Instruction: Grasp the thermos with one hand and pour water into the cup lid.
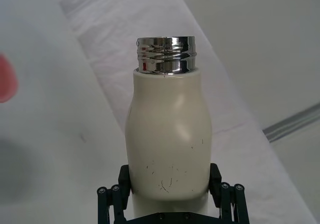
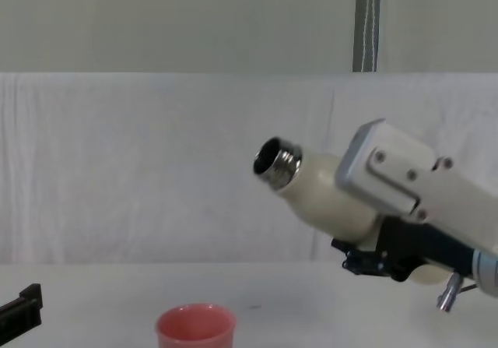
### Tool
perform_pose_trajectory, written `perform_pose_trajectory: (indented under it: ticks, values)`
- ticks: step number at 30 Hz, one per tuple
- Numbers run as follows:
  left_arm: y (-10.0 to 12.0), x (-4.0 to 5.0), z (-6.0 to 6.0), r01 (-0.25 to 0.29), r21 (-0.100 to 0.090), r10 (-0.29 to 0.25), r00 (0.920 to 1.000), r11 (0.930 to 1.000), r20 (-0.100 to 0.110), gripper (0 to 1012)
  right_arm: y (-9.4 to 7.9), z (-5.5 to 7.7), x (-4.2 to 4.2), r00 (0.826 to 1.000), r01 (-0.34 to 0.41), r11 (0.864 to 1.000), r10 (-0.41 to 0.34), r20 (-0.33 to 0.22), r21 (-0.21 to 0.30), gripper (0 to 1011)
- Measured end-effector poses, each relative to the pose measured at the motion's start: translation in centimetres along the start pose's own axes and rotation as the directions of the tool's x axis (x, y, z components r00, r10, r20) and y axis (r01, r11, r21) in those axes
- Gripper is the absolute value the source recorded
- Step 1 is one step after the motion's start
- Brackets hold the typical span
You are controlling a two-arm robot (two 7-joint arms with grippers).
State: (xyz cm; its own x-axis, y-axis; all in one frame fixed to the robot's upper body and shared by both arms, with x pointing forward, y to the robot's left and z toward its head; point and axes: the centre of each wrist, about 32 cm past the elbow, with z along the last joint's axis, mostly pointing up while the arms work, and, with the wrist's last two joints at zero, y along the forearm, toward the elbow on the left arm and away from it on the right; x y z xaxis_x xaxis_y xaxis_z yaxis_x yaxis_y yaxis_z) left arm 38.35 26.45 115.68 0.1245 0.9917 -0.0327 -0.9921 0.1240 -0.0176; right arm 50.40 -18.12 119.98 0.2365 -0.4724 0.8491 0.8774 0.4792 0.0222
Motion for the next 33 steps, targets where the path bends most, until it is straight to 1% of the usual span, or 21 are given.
perform_pose_trajectory:
  ticks: [3,9,12,19,25,29,33]
  values:
    - [0.0,0.0,0.0,0.0,0.0,0.0,1.0,1.0,0.0,1001,0.1,0.3,-0.36,0.998,-0.013,1.0,0.013,0.054,-0.002,950]
    - [0.0,0.0,0.0,0.0,0.0,0.0,1.0,1.0,0.0,1001,0.3,0.7,-0.79,0.992,-0.032,0.999,0.032,0.123,0.0,950]
    - [0.0,0.0,0.0,0.0,0.0,0.0,1.0,1.0,0.0,1001,0.4,0.9,-1.02,0.988,-0.041,0.999,0.04,0.149,0.002,950]
    - [0.0,0.0,0.0,0.0,0.0,0.0,1.0,1.0,0.0,1001,0.5,1.3,-1.38,0.98,-0.056,0.998,0.052,0.189,0.011,950]
    - [0.0,0.0,0.0,0.0,0.0,0.0,1.0,1.0,0.0,1001,0.6,1.3,-1.85,0.968,-0.08,0.997,0.077,0.238,0.007,950]
    - [0.0,0.0,0.0,0.0,0.0,0.0,1.0,1.0,0.0,1001,0.7,1.3,-2.03,0.963,-0.091,0.996,0.087,0.255,0.002,950]
    - [0.0,0.0,0.0,0.0,0.0,0.0,1.0,1.0,0.0,1001,0.7,1.2,-2.2,0.961,-0.098,0.995,0.094,0.261,0.0,950]
